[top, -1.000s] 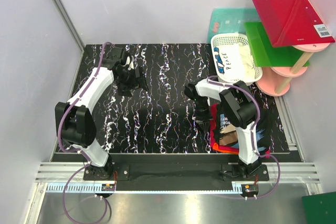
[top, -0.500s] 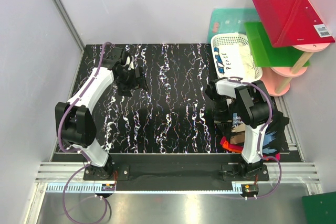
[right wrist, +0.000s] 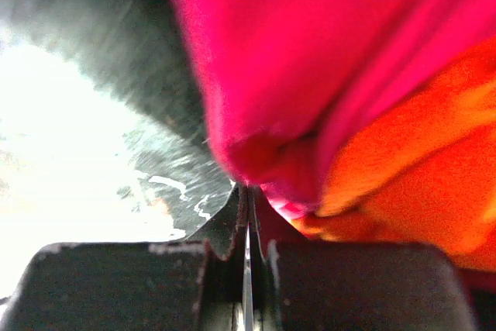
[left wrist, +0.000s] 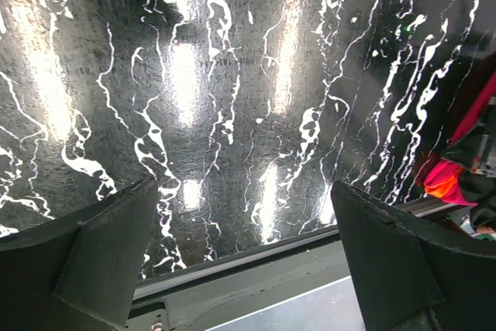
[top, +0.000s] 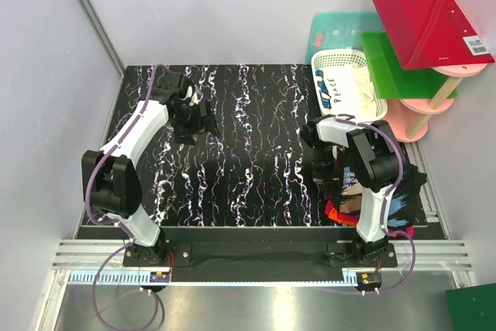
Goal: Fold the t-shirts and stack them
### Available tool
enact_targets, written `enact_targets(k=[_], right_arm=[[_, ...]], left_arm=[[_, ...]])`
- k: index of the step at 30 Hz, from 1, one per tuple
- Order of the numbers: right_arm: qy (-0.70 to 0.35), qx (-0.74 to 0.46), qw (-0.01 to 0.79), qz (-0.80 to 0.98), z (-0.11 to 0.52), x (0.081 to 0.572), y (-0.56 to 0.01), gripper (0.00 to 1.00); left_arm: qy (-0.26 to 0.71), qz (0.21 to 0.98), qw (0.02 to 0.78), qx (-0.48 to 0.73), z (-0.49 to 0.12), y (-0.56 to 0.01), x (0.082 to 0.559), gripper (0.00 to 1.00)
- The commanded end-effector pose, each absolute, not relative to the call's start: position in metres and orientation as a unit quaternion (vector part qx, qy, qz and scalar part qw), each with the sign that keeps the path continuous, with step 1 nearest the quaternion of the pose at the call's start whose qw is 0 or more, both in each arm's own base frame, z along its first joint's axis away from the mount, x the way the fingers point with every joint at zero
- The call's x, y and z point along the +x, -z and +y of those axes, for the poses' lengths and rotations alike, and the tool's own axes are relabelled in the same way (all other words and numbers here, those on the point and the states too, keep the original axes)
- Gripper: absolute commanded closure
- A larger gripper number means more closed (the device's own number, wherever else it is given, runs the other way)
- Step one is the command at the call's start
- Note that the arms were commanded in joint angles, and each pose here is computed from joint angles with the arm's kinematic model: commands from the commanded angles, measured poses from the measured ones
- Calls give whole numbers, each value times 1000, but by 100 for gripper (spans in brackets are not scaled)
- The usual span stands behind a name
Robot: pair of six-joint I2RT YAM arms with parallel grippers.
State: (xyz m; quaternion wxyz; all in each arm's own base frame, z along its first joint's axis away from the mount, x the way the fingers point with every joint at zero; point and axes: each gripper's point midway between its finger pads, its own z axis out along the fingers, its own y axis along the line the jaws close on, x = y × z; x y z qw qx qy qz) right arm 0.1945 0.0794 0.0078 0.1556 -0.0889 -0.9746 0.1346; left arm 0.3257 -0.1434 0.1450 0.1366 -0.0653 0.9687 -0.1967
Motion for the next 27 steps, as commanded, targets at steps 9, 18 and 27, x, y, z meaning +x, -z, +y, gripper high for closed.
enact_targets(k=[9,18,27], right_arm=[[-125,-96,211,-965,94,129,-8,100],[-120,-104,166,-973,101,151,-24,100],[-35,-48,-112,-992,140,279,-134,100]], left_arm=[[240,960,143,-21,-200,-158,332,1],[244,960,138,-6,-208,-156,328,1],[243,959,145,2,-207,-158,327,1]])
